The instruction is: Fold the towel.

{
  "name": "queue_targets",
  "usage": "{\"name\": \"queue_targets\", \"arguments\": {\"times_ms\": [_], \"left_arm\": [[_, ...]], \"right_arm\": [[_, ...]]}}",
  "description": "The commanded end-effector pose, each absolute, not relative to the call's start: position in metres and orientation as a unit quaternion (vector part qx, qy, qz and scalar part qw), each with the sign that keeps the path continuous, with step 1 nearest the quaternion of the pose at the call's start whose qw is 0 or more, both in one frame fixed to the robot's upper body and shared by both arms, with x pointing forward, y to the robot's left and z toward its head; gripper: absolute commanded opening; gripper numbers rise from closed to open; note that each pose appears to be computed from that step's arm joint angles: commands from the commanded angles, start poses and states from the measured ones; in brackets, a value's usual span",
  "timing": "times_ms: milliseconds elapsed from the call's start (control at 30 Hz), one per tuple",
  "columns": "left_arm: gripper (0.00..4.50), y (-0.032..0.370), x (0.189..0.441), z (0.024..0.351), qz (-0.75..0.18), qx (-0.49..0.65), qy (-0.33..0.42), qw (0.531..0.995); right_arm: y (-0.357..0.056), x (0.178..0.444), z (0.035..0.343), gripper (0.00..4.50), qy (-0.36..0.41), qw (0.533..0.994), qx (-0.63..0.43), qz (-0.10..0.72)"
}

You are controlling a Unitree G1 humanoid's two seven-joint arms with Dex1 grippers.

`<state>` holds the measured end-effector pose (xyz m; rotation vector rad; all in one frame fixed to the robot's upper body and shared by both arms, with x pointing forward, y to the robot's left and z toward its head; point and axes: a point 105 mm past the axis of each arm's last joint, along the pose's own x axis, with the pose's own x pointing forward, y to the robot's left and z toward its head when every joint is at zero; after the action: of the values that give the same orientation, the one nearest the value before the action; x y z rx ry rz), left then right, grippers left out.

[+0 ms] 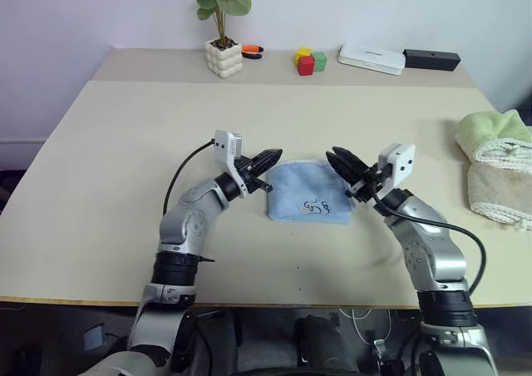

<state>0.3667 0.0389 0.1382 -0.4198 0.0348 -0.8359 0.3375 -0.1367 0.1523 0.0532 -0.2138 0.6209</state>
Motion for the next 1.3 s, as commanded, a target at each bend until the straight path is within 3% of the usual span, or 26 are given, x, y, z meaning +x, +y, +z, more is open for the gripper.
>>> {"name": "queue_targets", "arguments": {"times_ms": [33,267,667,1067,1300], "left_arm": [[0.00,0.025,0.369,0.150,-0.408,-0.194,-0.008,0.892],[0.00,0.006,0.373,0.146,-0.408,-0.181,-0.004,0.895],[0.00,0.018,0.383,0.094,-0.362,-0.127,0.066,0.921],[0.00,0.024,0.382,0.092,-0.358,-0.128,0.060,0.923],[0.00,0.046,0.386,0.100,-0.362,-0.119,0.044,0.924]], "right_arm": [[-0.130,0.342,0.161,0.07,-0.126,0.952,0.020,0.277],[-0.128,0.347,0.137,0.07,-0.087,0.969,-0.012,0.233],[-0.159,0.340,0.080,0.07,0.003,0.989,-0.056,0.135],[-0.175,0.343,0.071,0.07,0.021,0.993,-0.079,0.082],[-0.192,0.353,0.089,0.07,0.020,0.996,-0.041,0.081]]}}
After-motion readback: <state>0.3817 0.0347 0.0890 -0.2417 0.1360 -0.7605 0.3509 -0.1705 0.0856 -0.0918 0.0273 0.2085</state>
